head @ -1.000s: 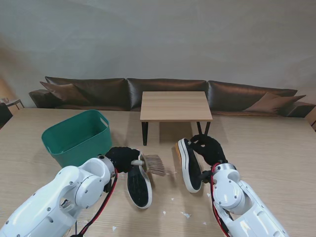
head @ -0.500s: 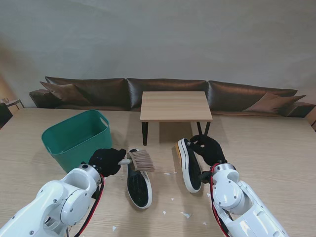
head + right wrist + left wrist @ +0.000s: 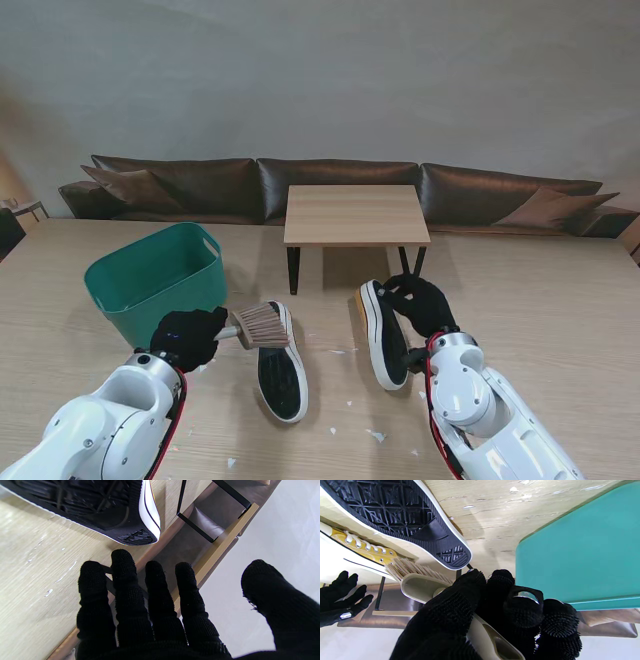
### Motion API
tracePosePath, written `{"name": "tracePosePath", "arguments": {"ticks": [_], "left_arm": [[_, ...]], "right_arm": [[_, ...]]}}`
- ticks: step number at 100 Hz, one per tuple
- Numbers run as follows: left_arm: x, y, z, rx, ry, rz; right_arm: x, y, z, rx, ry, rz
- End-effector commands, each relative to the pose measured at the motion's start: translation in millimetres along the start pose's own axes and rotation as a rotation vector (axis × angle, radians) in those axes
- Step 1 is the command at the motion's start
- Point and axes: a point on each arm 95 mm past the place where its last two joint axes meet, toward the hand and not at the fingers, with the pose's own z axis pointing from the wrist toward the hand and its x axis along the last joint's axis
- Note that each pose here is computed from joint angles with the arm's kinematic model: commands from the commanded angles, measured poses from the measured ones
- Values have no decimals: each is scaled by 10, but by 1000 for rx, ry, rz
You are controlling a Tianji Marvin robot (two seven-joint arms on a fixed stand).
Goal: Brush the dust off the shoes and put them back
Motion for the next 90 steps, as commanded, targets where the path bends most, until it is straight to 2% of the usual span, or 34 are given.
{"name": "tracePosePath", "arguments": {"ticks": [1,33,47,90], "left_arm": [[-13,-10,-38,-6,-9,1],[-250,-153,-145,56,-45,7],[-384,-232,-164,112,-65,-19],[-952,-433,-147,235,-151,-8]], "right_arm": [[14,-42,-28,22,2,2],[8,-64,-28,24,1,2],[0,-77,-32,29,-1,2],[-16,-102,-30,38,-1,1]]}}
